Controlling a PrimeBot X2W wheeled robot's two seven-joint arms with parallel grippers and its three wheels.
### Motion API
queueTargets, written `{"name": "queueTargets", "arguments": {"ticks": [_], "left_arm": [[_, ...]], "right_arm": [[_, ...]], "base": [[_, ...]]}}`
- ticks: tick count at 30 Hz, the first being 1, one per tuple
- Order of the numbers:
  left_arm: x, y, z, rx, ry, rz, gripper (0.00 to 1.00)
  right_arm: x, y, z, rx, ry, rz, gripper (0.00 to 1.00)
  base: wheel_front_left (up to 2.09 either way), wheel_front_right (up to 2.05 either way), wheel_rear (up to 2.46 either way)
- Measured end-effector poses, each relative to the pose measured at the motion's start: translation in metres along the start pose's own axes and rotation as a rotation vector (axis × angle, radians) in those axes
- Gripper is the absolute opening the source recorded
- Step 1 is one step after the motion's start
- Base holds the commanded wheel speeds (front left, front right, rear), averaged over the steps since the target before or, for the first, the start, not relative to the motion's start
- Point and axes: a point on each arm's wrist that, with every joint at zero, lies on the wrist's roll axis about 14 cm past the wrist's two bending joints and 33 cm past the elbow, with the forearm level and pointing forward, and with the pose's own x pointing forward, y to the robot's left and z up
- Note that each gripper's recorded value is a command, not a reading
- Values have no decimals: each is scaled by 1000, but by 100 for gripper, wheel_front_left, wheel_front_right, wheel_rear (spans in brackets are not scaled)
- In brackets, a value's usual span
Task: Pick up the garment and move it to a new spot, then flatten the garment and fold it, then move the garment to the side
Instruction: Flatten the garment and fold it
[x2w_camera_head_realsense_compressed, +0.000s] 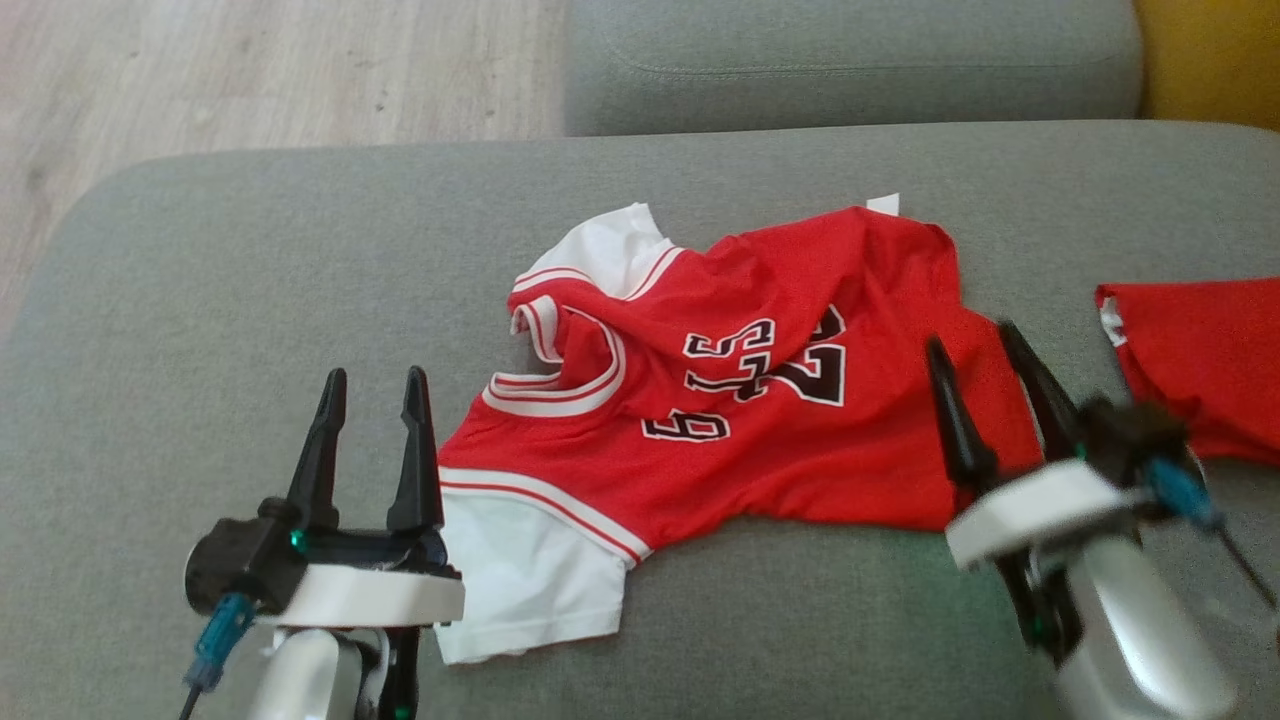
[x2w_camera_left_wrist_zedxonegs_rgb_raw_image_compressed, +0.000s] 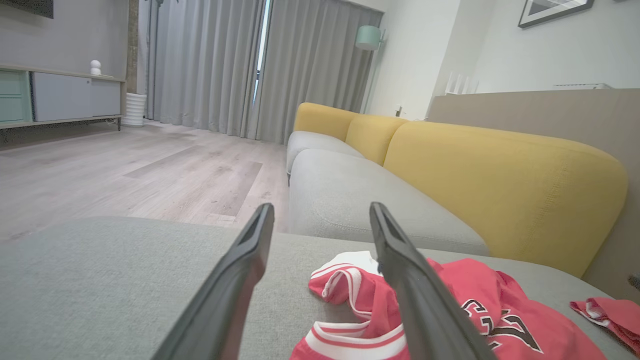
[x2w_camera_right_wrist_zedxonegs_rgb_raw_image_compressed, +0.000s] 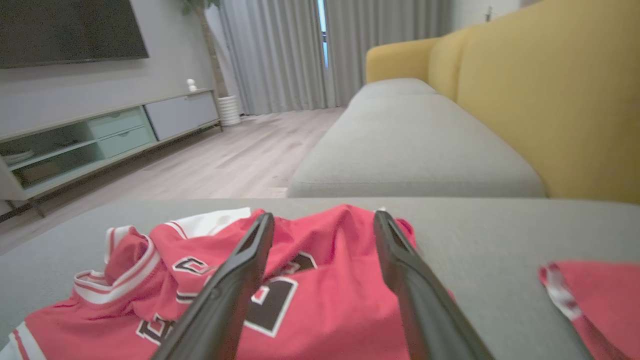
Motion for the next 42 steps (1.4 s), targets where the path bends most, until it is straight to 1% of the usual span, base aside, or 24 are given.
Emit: {"name": "queueTargets", "arguments": {"ticks": [2, 5, 7, 11, 14, 16, 21, 25, 28, 32, 34, 41, 42], "left_arm": [[2, -4, 0, -3, 1, -15, 100], [4, -9, -2, -6, 5, -31, 100], [6, -11, -4, -8, 10, -38, 100], [10, -15, -11, 0, 27, -56, 100], [13, -19, -23, 8, 62, -77, 100], [15, -24, -40, 21, 115, -98, 100], [26, -43, -88, 60, 286, -198, 100], [48, -58, -106, 75, 375, -255, 100], [62, -61, -118, 71, 436, -266, 100], [74, -52, -140, 102, 532, -236, 100], [77, -51, -144, 109, 548, -230, 100], [82, -45, -179, 178, 717, -233, 100], [83, -45, -182, 186, 734, -236, 31]], "right_arm": [[-18, -14, -10, 17, 7, -80, 100], [-47, -22, -28, 38, 36, -170, 100], [-51, -21, -31, 31, 43, -178, 100], [-51, -25, -24, 31, 16, -194, 100], [-50, -28, -23, 31, 12, -205, 100], [-48, -31, -23, 30, 12, -211, 100], [-45, -39, -25, 30, 15, -231, 100], [-48, -45, -32, 33, 34, -250, 100], [-50, -50, -37, 39, 48, -266, 100], [-45, -57, -33, 38, 35, -277, 100], [-44, -59, -31, 36, 31, -283, 100], [-50, -72, -37, 43, 49, -324, 100], [-51, -73, -39, 43, 52, -327, 100]], "base": [[0, 0, 0], [0, 0, 0], [0, 0, 0], [0, 0, 0], [0, 0, 0], [0, 0, 0], [0, 0, 0], [0, 0, 0], [0, 0, 0], [0, 0, 0], [0, 0, 0], [0, 0, 0], [0, 0, 0]]}}
